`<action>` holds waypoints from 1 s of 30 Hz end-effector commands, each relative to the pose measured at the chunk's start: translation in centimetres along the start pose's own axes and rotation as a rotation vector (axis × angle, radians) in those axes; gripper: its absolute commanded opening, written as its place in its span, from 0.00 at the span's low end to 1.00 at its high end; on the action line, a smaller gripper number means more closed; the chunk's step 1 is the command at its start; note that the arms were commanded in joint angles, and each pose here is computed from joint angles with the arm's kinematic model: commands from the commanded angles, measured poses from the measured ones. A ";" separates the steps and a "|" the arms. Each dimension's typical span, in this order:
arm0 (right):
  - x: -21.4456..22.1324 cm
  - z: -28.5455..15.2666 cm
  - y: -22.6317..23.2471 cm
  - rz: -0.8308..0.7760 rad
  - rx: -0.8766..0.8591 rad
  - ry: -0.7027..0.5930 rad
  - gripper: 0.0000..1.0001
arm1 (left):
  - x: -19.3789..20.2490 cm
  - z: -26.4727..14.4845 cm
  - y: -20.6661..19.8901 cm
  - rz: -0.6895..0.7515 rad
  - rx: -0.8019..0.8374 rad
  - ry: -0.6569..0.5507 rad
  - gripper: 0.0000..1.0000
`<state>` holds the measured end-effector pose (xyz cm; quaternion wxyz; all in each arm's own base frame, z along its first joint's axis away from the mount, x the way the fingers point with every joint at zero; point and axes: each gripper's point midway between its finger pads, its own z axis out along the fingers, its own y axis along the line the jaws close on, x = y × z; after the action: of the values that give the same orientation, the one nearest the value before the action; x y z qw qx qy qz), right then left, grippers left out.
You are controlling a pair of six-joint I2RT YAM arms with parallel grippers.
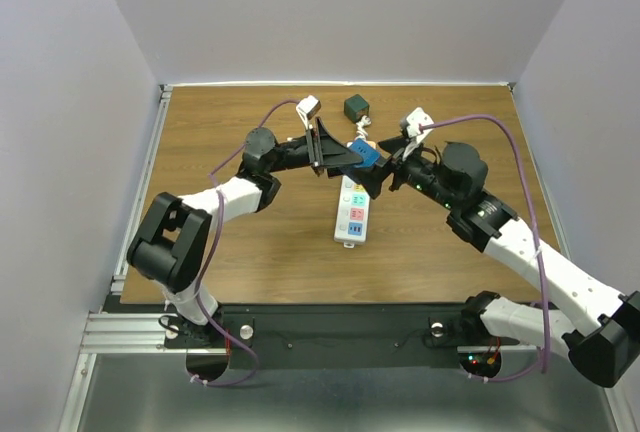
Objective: Insert the plug
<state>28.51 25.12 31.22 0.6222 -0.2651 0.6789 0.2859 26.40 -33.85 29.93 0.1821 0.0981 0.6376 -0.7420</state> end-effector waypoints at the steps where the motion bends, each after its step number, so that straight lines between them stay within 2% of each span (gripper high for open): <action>1: -6.3 -1.0 0.3 0.012 -0.014 -0.215 1.00 | 1.5 -2.6 -10.6 0.261 0.458 0.025 0.00; 10: -7.3 -1.7 1.5 0.023 -0.073 -0.269 1.00 | 0.8 -2.5 -14.0 0.346 0.478 -0.002 0.00; 17: -6.9 -1.5 1.3 0.054 -0.063 -0.260 1.00 | 0.6 -2.6 -15.9 0.404 0.480 -0.028 0.00; 27: -7.0 -0.7 2.2 0.060 -0.126 -0.289 0.99 | 0.8 -2.1 -16.2 0.421 0.476 -0.032 0.00; 30: -6.9 -0.3 2.3 0.061 -0.135 -0.286 0.96 | 0.8 -1.8 -16.3 0.420 0.475 -0.029 0.00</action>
<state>27.27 26.31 36.34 0.6648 -0.2418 0.6024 0.3696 25.07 -33.16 36.34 0.1553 0.0795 0.5852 -0.7919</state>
